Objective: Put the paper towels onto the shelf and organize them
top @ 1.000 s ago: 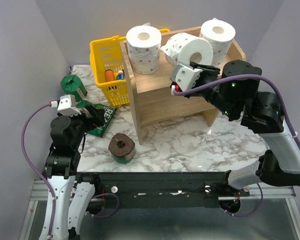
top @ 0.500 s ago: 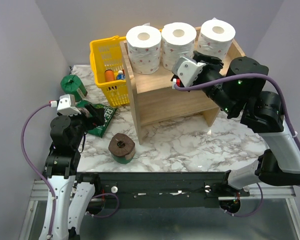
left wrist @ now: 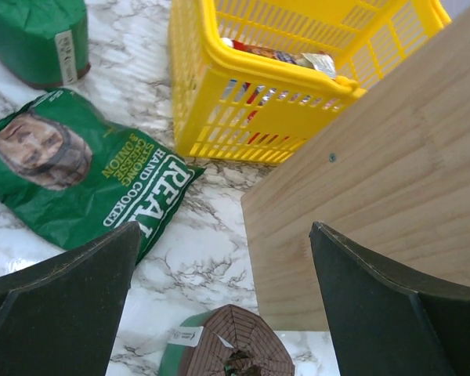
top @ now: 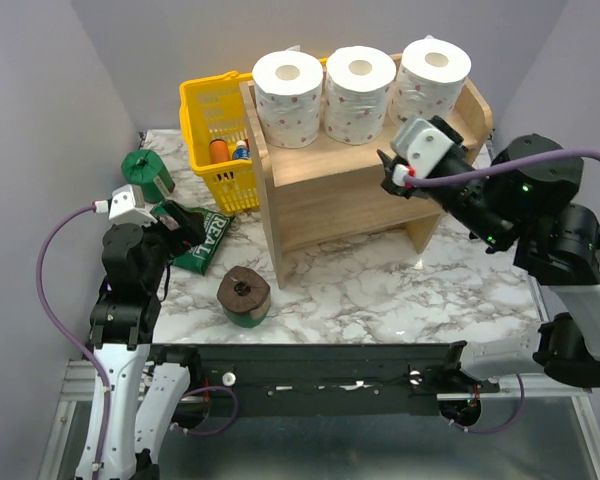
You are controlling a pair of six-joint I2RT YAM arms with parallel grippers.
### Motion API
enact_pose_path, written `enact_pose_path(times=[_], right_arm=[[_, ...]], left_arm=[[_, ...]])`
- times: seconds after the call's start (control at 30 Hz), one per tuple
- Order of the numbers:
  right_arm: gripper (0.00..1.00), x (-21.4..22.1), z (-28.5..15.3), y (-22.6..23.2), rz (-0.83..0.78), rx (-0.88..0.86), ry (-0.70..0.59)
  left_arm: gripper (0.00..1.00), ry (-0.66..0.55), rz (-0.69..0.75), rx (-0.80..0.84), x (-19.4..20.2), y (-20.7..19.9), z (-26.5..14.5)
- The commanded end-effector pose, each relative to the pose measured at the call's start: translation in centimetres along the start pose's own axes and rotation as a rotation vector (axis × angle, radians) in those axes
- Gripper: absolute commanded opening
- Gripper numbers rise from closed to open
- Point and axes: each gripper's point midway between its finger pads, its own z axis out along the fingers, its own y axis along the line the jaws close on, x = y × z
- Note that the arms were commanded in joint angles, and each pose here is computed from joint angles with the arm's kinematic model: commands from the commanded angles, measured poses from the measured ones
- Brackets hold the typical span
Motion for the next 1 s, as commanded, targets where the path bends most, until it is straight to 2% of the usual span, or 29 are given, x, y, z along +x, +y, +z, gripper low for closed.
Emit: enact_pose_path(times=[0.0, 0.07, 0.1, 0.17, 0.2, 0.3, 0.33, 0.5, 0.67, 0.97], right_arm=[[0.62, -0.3, -2.4, 2.9, 0.302, -0.104, -0.095], [0.61, -0.3, -4.3, 3.5, 0.419, -0.132, -0.139], [0.6, 0.6, -4.0, 5.7, 0.511, -0.174, -0.105], [0.59, 0.9, -5.5, 6.8, 0.594, -0.217, -0.12], [0.59, 2.2, -5.1, 8.8, 0.643, -0.242, -0.073], [0.57, 3.7, -5.5, 9.6, 0.764, -0.202, -0.045], [0.57, 5.5, -5.0, 11.6, 0.767, -0.213, 0.009], [0.57, 8.6, -4.5, 16.8, 0.867, -0.271, 0.099], [0.57, 9.8, -4.3, 19.2, 0.917, -0.299, 0.117], [0.57, 10.0, -4.7, 18.0, 0.96, -0.23, 0.061]], left_arm=[[0.99, 0.043, -0.11, -0.25, 0.7, 3.7, -0.6], [0.99, 0.087, -0.159, -0.327, 2.0, 4.9, -1.1], [0.99, 0.093, -0.178, -0.365, 2.4, 5.5, -1.4], [0.98, 0.133, -0.266, -0.427, 4.1, 6.3, -2.2], [0.98, 0.158, -0.295, -0.451, 5.2, 6.6, -2.4], [0.97, 0.259, -0.364, -0.457, 8.2, 6.5, -3.0], [0.97, 0.317, -0.388, -0.415, 9.3, 5.6, -3.1], [0.9, 0.53, -0.459, -0.33, 14.6, 4.1, -3.6], [0.89, 0.579, -0.487, -0.353, 16.4, 4.5, -4.2], [0.9, 0.641, -0.486, -0.314, 18.4, 4.0, -4.1]])
